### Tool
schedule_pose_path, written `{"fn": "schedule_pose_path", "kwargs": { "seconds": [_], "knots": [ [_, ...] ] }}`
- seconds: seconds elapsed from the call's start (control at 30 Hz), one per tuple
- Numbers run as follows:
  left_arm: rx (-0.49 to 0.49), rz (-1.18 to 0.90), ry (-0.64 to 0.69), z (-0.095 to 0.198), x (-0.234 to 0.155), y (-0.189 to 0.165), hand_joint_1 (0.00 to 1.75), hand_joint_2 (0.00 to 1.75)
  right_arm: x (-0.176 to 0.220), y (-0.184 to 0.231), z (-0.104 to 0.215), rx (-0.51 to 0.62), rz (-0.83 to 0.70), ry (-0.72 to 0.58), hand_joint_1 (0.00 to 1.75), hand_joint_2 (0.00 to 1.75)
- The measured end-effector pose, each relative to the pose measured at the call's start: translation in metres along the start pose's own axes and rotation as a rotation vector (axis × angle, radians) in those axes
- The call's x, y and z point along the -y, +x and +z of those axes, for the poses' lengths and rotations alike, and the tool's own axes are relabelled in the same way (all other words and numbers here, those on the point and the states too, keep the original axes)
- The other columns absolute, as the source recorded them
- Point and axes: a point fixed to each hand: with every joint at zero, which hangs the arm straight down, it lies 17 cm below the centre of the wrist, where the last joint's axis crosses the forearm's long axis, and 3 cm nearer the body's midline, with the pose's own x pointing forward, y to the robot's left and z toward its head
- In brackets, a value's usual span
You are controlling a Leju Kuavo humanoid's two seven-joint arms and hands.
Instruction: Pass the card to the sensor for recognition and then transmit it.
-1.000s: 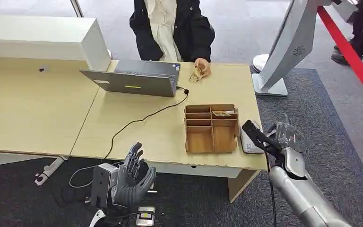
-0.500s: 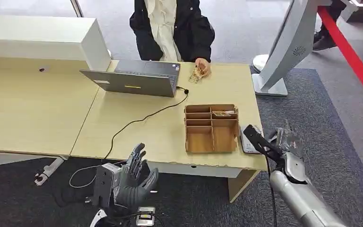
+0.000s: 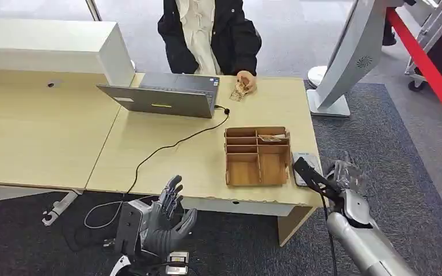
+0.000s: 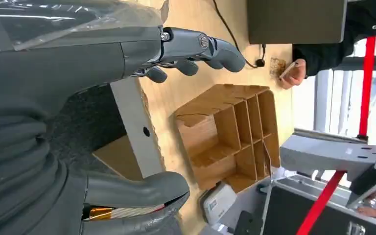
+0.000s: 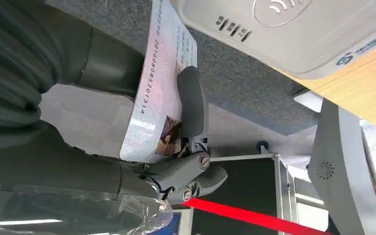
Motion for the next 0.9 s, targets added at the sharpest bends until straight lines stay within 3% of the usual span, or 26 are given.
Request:
{"fn": "schedule_pose_path", "kwargs": {
  "seconds": [0.9],
  "knots": [
    [-0.009, -0.001, 0.014, 0.004, -0.002, -0.002, 0.0, 1.75, 0.028, 0.061, -0.001, 0.109, -0.035, -0.083, 1.75, 1.75]
  ]
}}
